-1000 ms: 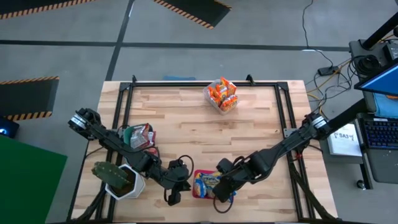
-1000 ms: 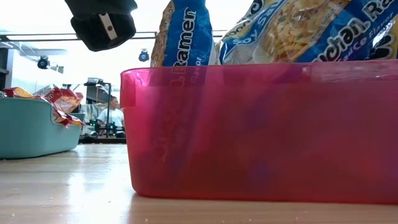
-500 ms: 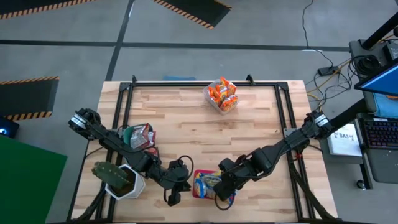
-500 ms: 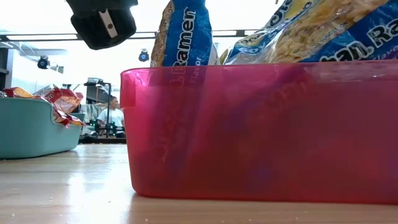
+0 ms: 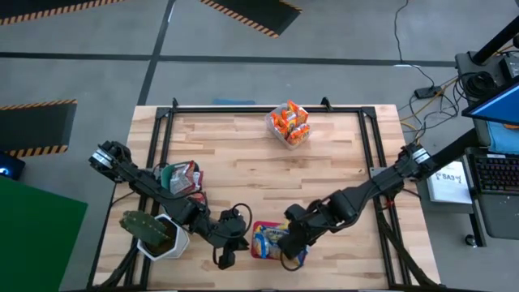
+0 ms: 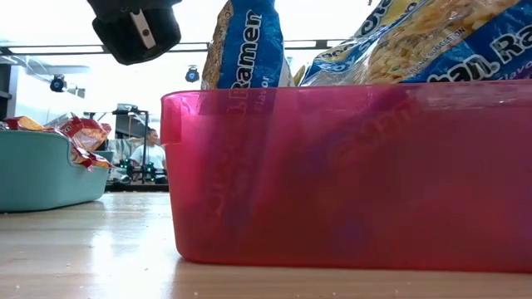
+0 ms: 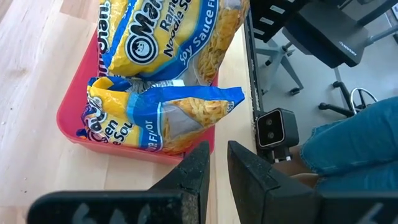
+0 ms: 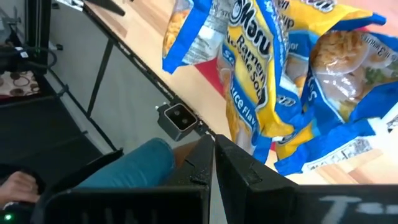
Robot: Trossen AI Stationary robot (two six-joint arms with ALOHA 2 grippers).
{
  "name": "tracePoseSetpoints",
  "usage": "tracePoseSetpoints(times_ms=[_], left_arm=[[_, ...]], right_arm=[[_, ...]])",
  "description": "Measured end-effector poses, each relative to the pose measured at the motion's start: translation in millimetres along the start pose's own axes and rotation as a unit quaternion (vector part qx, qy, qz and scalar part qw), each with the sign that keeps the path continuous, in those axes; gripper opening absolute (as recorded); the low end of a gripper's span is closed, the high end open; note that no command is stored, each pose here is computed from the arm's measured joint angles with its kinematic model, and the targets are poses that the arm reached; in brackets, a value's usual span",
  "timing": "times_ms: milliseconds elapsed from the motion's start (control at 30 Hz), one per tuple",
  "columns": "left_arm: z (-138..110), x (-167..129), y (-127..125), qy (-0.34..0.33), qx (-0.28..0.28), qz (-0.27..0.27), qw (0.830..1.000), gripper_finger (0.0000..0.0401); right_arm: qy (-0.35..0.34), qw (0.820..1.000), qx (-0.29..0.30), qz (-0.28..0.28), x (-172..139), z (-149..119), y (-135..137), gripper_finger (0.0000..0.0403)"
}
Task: Sort Maruchan noodles
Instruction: Put the blue noodle pack into the red bin
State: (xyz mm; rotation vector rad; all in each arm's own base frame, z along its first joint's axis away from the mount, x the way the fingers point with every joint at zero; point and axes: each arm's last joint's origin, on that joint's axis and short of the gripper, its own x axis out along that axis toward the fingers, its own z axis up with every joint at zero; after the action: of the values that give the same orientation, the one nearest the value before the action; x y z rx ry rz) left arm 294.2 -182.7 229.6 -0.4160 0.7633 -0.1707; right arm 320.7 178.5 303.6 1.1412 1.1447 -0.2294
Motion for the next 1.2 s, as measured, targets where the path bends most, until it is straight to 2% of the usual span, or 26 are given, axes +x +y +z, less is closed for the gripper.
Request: tracePoseSetpoints(times_ms=[1000, 1200], left_arm=[[0.2, -0.2, -0.3, -0.001, 0.000, -0.001, 1.000, 0.0039], [0.2, -0.2, -0.2, -0.001, -0.001, -0.001, 1.000, 0.0039]], right_arm=[[-0.005, 0.999, -0.017, 0.026, -2.7, 3.4, 4.5, 0.0009], [-0.007, 0.999, -0.021, 0.028, -4.0, 3.4, 4.6, 0.0031]])
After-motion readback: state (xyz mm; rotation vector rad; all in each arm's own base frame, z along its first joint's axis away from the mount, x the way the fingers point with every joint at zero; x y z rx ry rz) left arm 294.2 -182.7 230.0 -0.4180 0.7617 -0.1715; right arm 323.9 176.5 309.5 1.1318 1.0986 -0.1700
